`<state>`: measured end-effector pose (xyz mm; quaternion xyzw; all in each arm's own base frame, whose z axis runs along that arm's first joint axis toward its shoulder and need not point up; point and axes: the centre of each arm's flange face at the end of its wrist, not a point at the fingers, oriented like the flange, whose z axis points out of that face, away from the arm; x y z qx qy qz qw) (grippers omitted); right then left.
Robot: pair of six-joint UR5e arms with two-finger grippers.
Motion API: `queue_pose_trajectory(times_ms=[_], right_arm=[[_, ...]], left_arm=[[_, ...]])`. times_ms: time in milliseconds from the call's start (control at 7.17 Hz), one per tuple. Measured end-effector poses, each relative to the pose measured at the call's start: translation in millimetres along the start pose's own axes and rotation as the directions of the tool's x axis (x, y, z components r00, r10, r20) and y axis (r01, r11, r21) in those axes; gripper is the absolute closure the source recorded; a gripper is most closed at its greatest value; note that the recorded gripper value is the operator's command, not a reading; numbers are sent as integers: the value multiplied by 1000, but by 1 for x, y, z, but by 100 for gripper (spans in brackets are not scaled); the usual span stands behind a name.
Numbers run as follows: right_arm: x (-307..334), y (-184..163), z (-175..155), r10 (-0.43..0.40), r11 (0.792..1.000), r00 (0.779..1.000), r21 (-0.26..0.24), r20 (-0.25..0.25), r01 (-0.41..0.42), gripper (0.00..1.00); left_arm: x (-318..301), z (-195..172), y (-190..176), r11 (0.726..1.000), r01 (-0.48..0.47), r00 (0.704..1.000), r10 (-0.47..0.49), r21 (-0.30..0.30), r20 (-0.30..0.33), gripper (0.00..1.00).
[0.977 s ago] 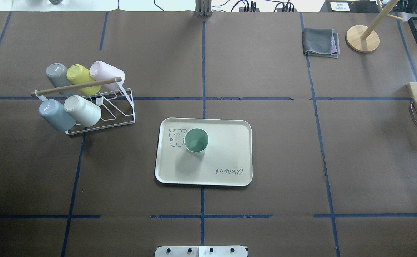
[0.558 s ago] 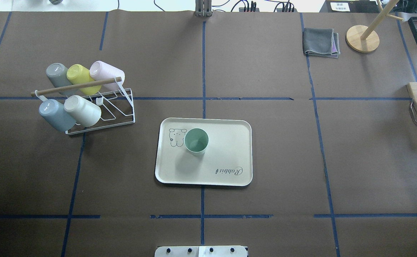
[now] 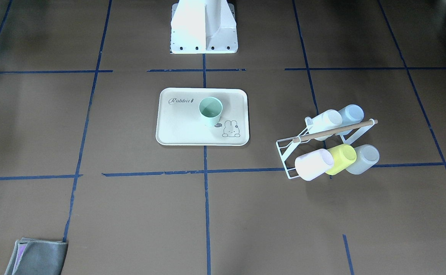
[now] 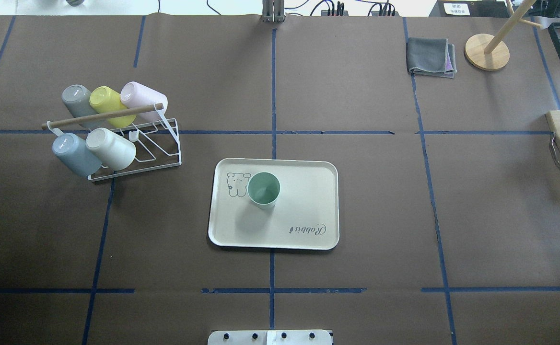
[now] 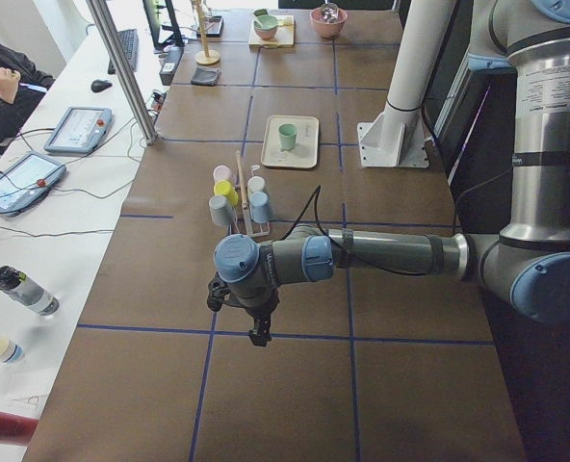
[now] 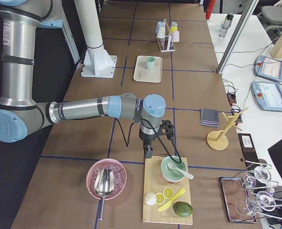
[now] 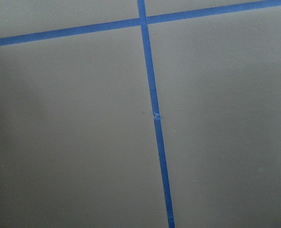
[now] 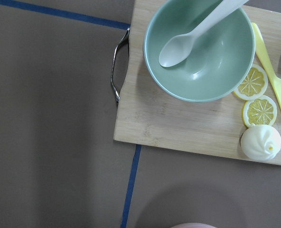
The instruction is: Pick up and place green cup on tray
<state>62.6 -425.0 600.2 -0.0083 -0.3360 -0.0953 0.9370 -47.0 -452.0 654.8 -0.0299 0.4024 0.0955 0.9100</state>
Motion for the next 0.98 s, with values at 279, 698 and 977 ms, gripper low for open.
queue_pose_trajectory(times_ms=[279,698,977], right_arm=[[0,1,1,2,1000,1000,-2,5,-2,0],[0,2,3,4,1000,1000,-3,14,-4,0],[0,2,3,4,1000,1000,-3,15,-4,0]], left_arm=[[1,-1,0,1000,-2,1000,2,1,-1,0],[1,-1,-1,1000,-5,1000,5,2,1,0],[2,-1,-1,1000,-5,1000,5,2,0,0]])
